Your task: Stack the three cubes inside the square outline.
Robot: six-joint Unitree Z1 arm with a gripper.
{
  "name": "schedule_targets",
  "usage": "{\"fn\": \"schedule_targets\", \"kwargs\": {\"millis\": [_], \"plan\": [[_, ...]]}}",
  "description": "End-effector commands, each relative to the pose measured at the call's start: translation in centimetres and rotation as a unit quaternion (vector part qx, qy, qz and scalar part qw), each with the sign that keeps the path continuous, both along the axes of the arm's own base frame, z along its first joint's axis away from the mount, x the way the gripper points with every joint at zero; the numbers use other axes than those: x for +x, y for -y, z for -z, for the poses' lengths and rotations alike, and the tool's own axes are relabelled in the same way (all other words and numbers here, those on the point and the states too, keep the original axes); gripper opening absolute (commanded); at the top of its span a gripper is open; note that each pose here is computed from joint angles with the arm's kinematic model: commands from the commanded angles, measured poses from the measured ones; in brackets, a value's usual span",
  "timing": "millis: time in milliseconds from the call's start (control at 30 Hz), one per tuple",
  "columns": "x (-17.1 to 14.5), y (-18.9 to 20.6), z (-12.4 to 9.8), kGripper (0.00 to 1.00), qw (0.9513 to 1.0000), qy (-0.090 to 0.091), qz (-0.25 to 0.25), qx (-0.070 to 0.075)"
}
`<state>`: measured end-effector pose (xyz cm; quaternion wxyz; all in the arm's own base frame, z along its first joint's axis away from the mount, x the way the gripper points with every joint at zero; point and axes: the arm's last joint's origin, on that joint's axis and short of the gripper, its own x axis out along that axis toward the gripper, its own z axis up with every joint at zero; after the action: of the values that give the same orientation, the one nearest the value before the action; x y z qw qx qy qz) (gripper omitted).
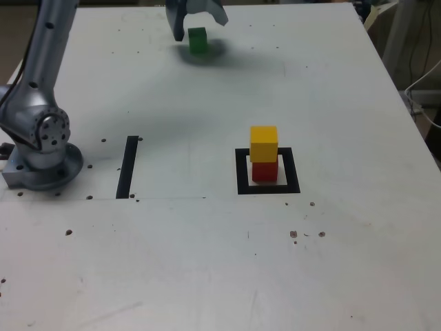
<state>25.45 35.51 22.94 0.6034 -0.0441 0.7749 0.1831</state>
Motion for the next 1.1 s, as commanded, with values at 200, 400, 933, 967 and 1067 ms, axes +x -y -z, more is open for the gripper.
{"fn": "schedule_targets", "kwargs": {"millis": [200, 400, 933, 967, 1067], "plan": [[0.4, -0.5, 0.6, 0.86, 0.9998, 0.011, 0.006, -0.013], [0.7, -0.5, 1.4, 0.8, 0.9994, 0.016, 0.012, -0.028], [1.2, -0.4, 1.4, 0.64, 0.999, 0.024, 0.019, -0.032], [1.2, -0.4, 1.4, 0.63, 0.999, 0.024, 0.018, -0.031], [1.1, -0.5, 1.2, 0.58, 0.9991, 0.027, 0.018, -0.028]]}}
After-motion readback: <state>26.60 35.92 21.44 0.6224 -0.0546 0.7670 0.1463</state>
